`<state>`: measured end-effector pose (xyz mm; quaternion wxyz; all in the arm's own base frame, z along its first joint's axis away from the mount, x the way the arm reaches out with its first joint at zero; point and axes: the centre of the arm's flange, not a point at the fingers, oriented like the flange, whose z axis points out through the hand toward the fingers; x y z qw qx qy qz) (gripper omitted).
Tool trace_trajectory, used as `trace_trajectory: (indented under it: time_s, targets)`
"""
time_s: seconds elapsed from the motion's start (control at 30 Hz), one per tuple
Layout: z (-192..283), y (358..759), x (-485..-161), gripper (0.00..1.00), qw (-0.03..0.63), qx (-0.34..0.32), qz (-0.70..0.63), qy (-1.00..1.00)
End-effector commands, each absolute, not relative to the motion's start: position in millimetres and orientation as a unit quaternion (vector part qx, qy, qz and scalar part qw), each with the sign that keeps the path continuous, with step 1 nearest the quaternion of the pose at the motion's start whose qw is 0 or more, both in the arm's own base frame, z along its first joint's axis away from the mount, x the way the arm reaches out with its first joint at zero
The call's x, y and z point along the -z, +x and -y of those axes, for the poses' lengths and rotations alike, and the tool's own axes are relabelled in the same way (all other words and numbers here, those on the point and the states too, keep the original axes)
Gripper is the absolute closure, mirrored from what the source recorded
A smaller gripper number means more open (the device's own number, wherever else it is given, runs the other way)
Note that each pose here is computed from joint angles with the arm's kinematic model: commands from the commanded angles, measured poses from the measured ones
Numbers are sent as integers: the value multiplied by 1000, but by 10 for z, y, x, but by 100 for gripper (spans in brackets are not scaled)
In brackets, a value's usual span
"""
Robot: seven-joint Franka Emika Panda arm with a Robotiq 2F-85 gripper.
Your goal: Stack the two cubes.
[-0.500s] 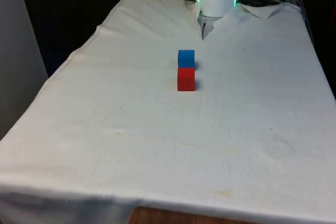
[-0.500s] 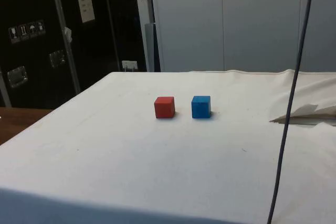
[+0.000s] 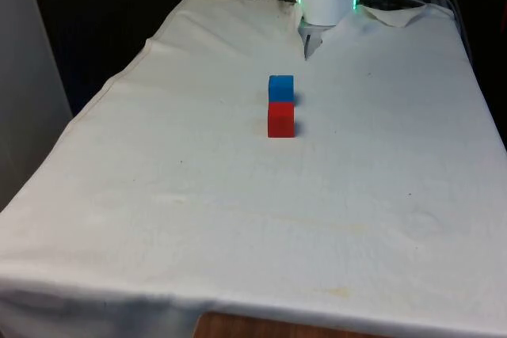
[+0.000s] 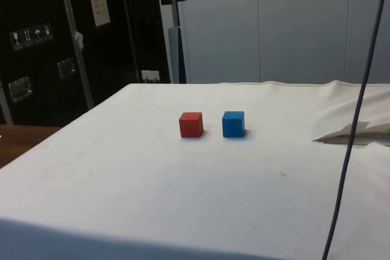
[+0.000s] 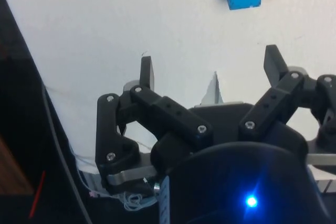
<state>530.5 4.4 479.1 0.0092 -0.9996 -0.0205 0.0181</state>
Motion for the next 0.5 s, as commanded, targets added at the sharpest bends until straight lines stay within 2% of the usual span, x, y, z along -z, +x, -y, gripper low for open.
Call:
trace_trajectory:
  time_s: [0.0,0.47]
  targets:
    - [-54,5260,-4784,0,4,-10,22,-1000]
    - [-46,5006,-4430,0,3,0,39,-999]
